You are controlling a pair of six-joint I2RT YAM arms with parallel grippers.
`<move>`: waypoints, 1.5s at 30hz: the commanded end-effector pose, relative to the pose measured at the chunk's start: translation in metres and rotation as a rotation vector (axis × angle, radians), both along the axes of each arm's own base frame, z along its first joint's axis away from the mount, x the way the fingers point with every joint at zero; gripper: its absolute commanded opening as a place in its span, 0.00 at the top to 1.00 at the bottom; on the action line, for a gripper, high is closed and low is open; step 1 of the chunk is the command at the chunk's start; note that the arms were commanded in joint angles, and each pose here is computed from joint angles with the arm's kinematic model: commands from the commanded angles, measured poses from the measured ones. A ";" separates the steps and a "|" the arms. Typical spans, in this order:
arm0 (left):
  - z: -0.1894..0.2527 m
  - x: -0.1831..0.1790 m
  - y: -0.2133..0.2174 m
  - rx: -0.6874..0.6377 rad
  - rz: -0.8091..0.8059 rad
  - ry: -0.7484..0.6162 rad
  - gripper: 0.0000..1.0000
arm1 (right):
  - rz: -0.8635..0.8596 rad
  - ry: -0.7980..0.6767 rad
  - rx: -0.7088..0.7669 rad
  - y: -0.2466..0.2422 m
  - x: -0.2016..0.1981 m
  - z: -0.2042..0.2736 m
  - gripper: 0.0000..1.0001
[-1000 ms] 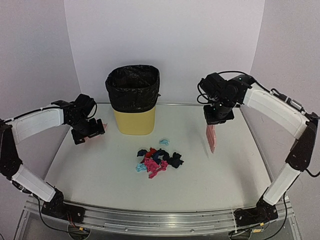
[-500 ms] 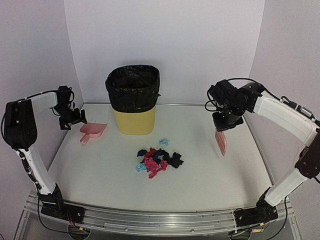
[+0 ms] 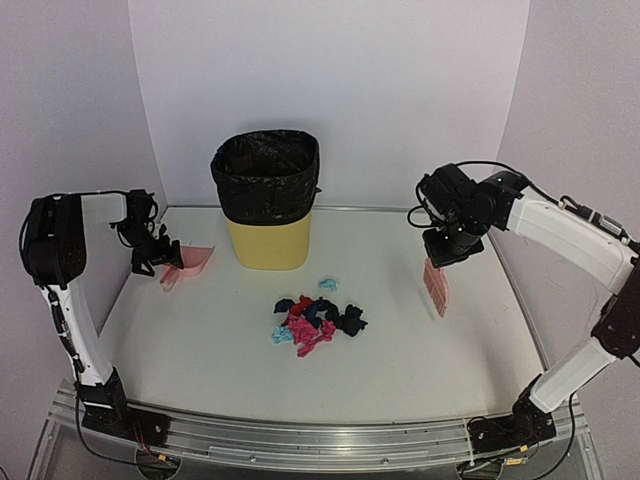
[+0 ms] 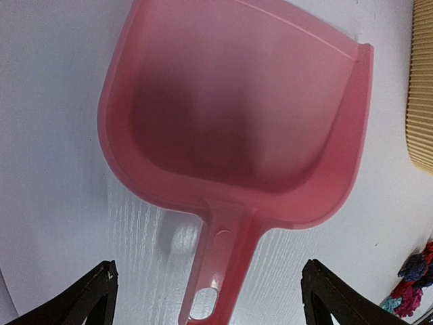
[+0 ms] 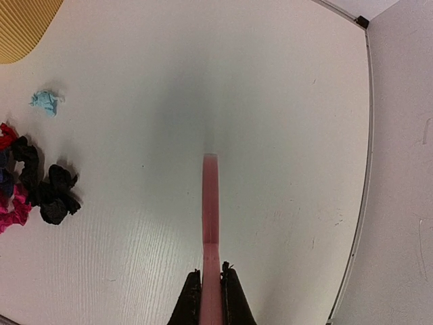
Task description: Sweep away the paper scraps from the table
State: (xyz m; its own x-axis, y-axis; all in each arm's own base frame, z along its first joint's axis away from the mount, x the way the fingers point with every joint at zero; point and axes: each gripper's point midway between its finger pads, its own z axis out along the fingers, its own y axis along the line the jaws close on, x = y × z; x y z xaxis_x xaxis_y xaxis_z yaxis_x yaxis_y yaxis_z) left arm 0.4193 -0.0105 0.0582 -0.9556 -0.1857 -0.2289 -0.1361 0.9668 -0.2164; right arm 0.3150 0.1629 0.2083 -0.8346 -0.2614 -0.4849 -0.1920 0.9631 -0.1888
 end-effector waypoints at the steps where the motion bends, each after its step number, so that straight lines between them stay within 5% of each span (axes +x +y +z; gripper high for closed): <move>1: -0.011 -0.006 0.001 0.011 -0.019 0.035 0.08 | 0.010 -0.042 0.043 -0.001 -0.003 0.012 1.00; 37: -0.030 -0.009 -0.014 0.137 -0.078 0.105 0.56 | -0.004 -0.052 0.049 -0.014 -0.018 0.008 1.00; 45: -0.033 -0.008 -0.012 0.152 -0.067 0.120 0.74 | 0.000 -0.055 0.061 -0.015 -0.021 0.011 1.00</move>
